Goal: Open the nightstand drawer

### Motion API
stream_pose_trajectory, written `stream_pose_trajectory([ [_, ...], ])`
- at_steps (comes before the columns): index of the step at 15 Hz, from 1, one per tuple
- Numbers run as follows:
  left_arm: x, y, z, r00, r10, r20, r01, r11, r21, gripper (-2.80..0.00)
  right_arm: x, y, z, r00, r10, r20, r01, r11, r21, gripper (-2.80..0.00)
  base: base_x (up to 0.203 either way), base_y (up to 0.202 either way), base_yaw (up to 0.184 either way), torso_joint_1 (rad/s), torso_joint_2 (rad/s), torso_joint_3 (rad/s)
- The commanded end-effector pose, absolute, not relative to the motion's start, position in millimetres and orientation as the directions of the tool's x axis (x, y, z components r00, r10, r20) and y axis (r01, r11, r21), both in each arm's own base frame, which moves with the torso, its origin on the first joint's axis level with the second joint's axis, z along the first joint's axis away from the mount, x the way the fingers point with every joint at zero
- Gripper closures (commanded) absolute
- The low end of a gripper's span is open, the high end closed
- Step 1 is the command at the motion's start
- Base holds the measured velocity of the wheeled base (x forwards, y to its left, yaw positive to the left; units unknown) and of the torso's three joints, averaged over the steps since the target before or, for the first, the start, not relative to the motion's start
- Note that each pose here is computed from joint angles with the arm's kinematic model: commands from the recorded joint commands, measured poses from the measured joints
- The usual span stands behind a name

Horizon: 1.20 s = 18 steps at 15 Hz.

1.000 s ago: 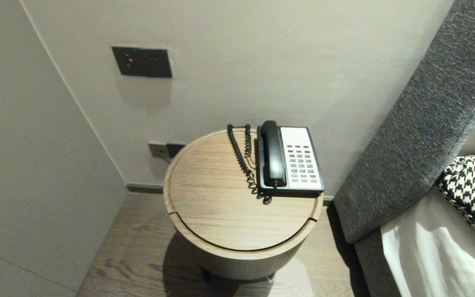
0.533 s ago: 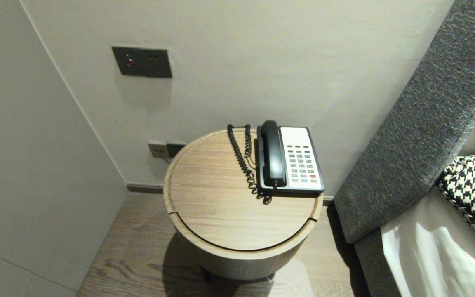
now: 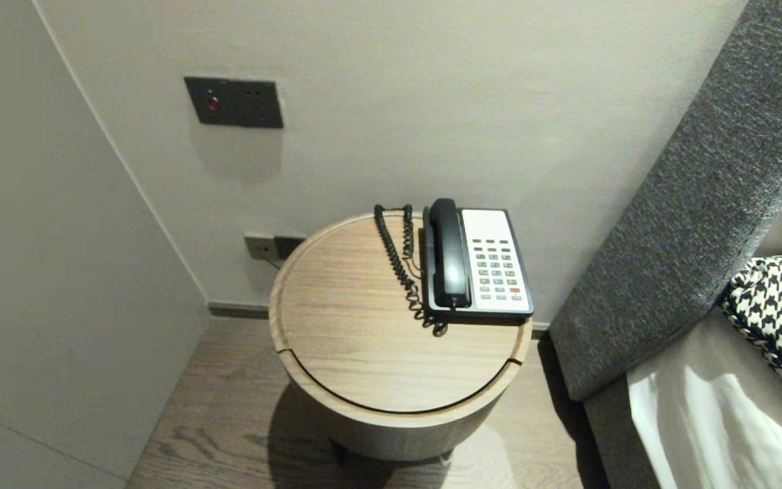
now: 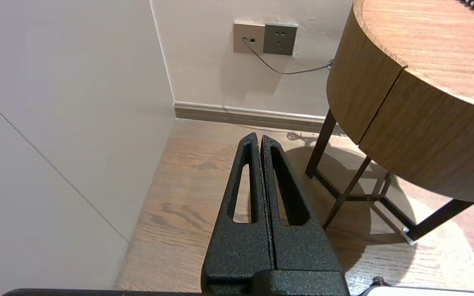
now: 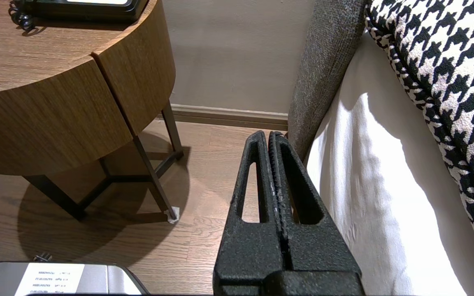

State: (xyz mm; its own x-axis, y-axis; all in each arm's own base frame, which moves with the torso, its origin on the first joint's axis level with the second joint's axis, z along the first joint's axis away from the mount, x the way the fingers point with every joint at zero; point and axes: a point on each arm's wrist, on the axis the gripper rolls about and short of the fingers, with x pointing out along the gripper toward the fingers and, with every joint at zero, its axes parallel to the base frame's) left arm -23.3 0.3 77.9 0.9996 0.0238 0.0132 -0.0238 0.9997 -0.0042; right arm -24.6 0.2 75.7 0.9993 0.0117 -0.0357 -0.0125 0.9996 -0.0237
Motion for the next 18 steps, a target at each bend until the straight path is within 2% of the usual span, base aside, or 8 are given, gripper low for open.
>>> stream_pose_trajectory([
  [1, -24.0, 0.3, 80.0, 0.999, 0.028, 0.019, -0.028, 1.0, 0.004, 0.0, -24.5, 0.2, 75.7, 0.999, 0.013, -0.038, -0.014, 1.0, -0.024, 0.0, 0.0, 0.0, 0.0, 0.0, 0.0, 0.0],
  [3, -28.3, 0.3, 95.3, 0.999, 0.027, 0.034, -0.027, 1.0, 0.012, 0.0, -24.5, 0.1, 75.6, 0.999, 0.013, -0.038, -0.014, 1.0, -0.024, 0.0, 0.0, 0.0, 0.0, 0.0, 0.0, 0.0],
  [5, -32.6, 0.2, 128.1, 1.0, 0.024, 0.018, -0.024, 1.0, 0.011, 0.0, -24.5, 0.2, 75.8, 0.999, 0.014, -0.037, -0.015, 1.0, -0.024, 0.0, 0.0, 0.0, 0.0, 0.0, 0.0, 0.0],
  [8, -16.2, 0.1, 173.4, 0.997, 0.014, -0.071, -0.014, 1.0, 0.009, 0.0, -24.5, 0.2, 75.9, 0.999, 0.014, -0.037, -0.015, 1.0, -0.024, 0.0, 0.0, 0.0, 0.0, 0.0, 0.0, 0.0],
  [14, 74.8, -0.5, 234.0, 0.945, -0.013, -0.326, -0.016, 0.996, -0.086, 0.0, -24.5, 0.2, 75.9, 0.999, 0.013, -0.037, -0.014, 1.0, -0.024, 0.0, 0.0, 0.0, 0.0, 0.0, 0.0, 0.0],
  [16, 86.8, -6.6, 255.9, 0.928, -0.074, -0.366, 0.044, 0.995, -0.09, 0.0, -24.5, 0.2, 75.9, 0.999, 0.014, -0.037, -0.015, 1.0, -0.024, 0.0, 0.0, 0.0, 0.0, 0.0, 0.0, 0.0],
  [18, 82.3, -15.7, 257.3, 0.847, -0.164, -0.506, 0.14, 0.986, -0.085, 0.0, -24.4, 0.1, 75.5, 0.999, 0.012, -0.038, -0.013, 1.0, -0.024, 0.0, 0.0, 0.0, 0.0, 0.0, 0.0, 0.0],
])
